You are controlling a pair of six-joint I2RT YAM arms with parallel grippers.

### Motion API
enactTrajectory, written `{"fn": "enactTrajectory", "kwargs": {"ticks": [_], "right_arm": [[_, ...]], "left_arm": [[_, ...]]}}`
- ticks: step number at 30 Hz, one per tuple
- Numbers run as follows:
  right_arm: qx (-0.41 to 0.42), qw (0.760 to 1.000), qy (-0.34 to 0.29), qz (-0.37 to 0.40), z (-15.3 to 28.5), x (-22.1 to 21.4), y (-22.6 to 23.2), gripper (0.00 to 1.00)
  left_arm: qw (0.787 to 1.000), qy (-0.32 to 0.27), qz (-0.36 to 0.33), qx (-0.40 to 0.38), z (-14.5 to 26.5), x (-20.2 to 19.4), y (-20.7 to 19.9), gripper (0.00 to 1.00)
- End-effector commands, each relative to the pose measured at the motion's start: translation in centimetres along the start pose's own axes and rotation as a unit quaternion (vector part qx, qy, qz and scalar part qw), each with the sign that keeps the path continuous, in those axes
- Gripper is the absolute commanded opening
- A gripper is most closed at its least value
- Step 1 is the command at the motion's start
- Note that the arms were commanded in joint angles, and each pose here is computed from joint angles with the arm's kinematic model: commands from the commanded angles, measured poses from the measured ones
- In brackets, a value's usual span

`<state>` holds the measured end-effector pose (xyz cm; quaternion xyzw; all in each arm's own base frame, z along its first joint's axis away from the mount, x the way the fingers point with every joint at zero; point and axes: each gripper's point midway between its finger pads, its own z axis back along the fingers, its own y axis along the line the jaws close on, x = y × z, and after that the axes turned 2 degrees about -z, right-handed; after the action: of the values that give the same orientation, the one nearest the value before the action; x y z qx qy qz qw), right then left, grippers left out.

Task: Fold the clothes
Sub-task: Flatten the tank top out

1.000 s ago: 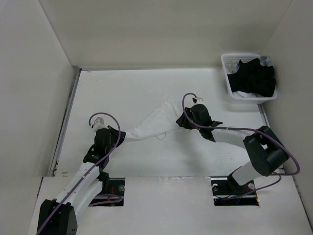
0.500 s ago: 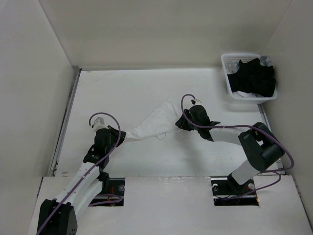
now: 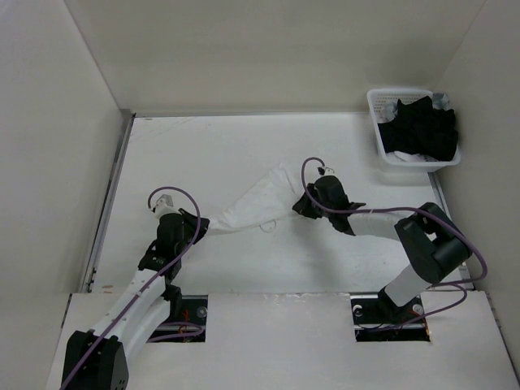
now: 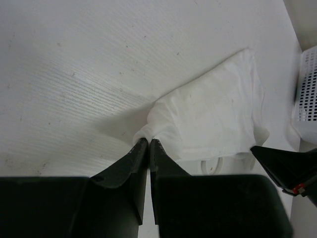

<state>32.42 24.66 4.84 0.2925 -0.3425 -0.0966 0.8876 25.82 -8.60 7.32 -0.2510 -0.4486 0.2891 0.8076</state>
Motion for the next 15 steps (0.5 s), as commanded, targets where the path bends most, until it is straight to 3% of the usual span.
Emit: {"fn": "enactTrajectory", "kwargs": {"ticks": [1,5,8,11,15], "right_arm": [[0.019,1.000,-0.016,-0.006,-0.4,0.8,0.7,0.12],[0.029,0.999,-0.033,-0.004,0.4,1.6,1.4,0.02],[0.066,0.995,-0.079,0.015,3.9,4.0,4.6,0.00],[0.092,0.986,-0.133,0.042,9.9,7.0,8.4,0.00],[0.124,0.962,-0.233,0.073,21.1,11.8,13.1,0.00]], "left_arm": [[1.000,-0.010,0.000,-0.023,0.0,0.5,-1.0,0.05],[0.999,-0.016,-0.001,-0.029,0.1,1.0,-1.6,0.05],[0.998,-0.028,0.003,-0.058,0.8,2.9,-4.2,0.04],[0.992,-0.062,0.014,-0.109,3.1,6.5,-8.7,0.04],[0.970,-0.135,0.048,-0.195,9.2,12.9,-15.7,0.04]]}}
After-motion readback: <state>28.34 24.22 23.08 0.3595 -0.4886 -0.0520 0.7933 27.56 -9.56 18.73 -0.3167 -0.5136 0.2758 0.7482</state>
